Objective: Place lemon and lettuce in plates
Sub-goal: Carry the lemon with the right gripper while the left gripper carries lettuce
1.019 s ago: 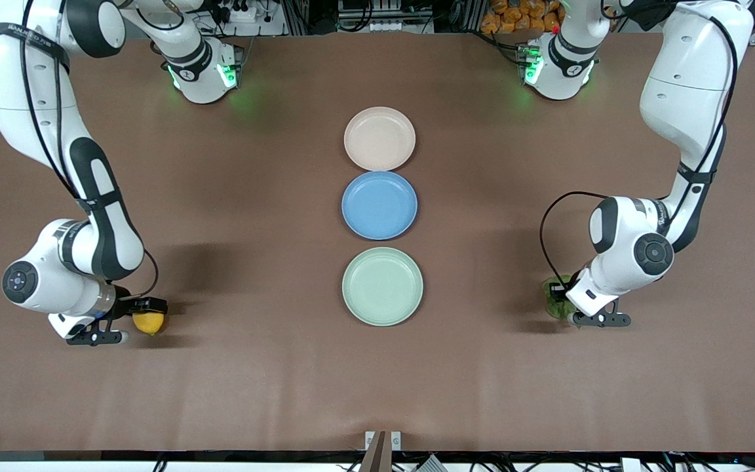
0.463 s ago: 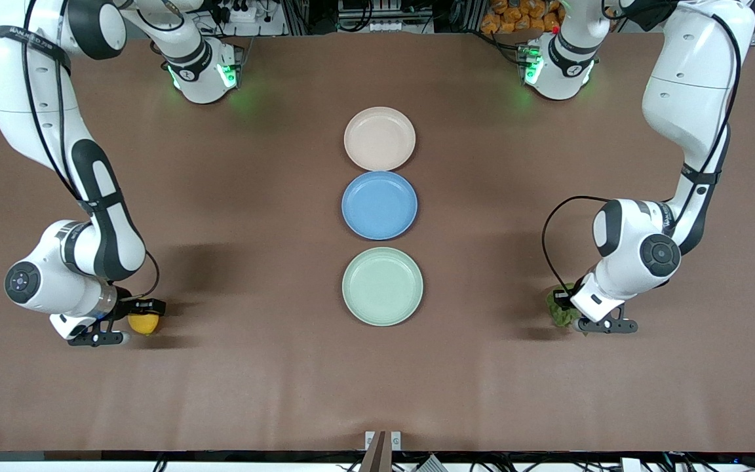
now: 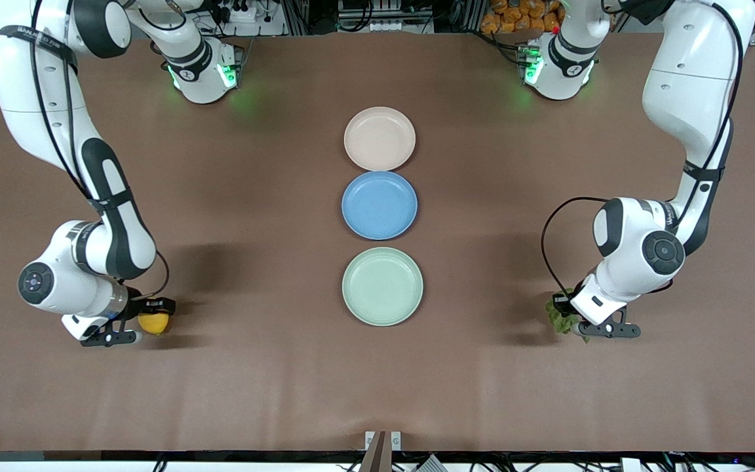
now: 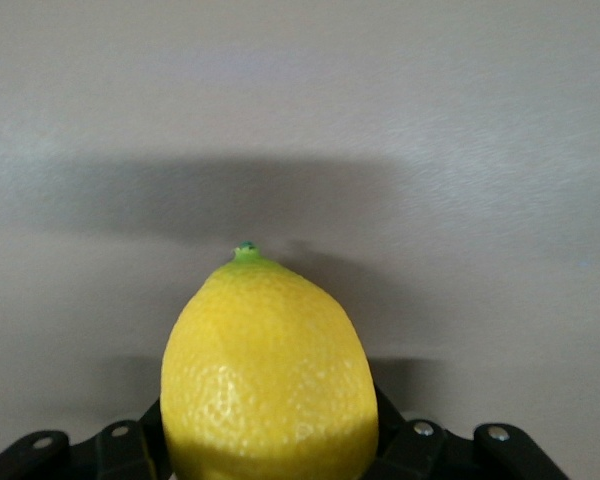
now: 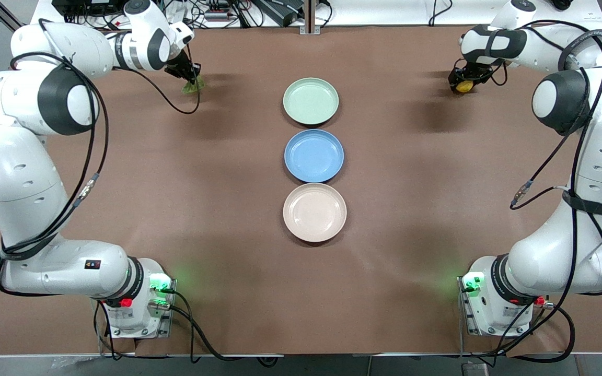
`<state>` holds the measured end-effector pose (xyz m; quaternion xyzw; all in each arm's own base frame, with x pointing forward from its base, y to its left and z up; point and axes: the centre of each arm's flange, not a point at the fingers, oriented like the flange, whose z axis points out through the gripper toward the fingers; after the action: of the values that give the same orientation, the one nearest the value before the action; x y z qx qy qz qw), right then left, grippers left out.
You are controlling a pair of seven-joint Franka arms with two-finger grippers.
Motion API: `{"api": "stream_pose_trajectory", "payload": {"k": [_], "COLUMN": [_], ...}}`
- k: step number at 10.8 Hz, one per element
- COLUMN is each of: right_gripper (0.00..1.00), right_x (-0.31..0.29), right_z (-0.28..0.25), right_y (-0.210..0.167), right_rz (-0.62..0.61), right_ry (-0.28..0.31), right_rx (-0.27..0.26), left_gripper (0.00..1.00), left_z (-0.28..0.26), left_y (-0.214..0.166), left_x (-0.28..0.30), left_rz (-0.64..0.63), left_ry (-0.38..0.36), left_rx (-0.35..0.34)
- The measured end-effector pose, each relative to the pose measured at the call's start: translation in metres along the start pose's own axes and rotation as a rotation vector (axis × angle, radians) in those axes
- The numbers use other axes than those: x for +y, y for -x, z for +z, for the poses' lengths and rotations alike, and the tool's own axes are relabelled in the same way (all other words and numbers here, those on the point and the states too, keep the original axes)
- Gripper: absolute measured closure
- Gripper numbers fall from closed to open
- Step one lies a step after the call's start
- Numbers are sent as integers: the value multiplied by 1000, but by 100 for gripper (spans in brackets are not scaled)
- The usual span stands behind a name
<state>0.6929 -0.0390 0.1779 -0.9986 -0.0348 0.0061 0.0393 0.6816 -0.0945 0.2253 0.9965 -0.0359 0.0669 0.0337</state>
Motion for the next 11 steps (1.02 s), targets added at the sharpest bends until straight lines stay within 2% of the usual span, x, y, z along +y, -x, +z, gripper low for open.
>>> {"api": "stream_pose_trajectory", "payload": {"k": [2, 5, 11], "right_gripper": [33, 33, 33], "right_x": [-11, -27, -66], "right_z": [-4, -17, -39], "right_y": [9, 39, 94], "right_rz": [-11, -23, -34], "right_ry": [1, 10, -3], "right_rx": [0, 30, -7], "left_gripper": [96, 96, 96], "left_z": [-17, -37, -57], "left_y": [-6, -12, 2], "left_x": [20, 63, 147], "left_rz": [15, -15, -159], "left_ry": [5, 23, 75], "left_rx": [-2, 14, -9]}}
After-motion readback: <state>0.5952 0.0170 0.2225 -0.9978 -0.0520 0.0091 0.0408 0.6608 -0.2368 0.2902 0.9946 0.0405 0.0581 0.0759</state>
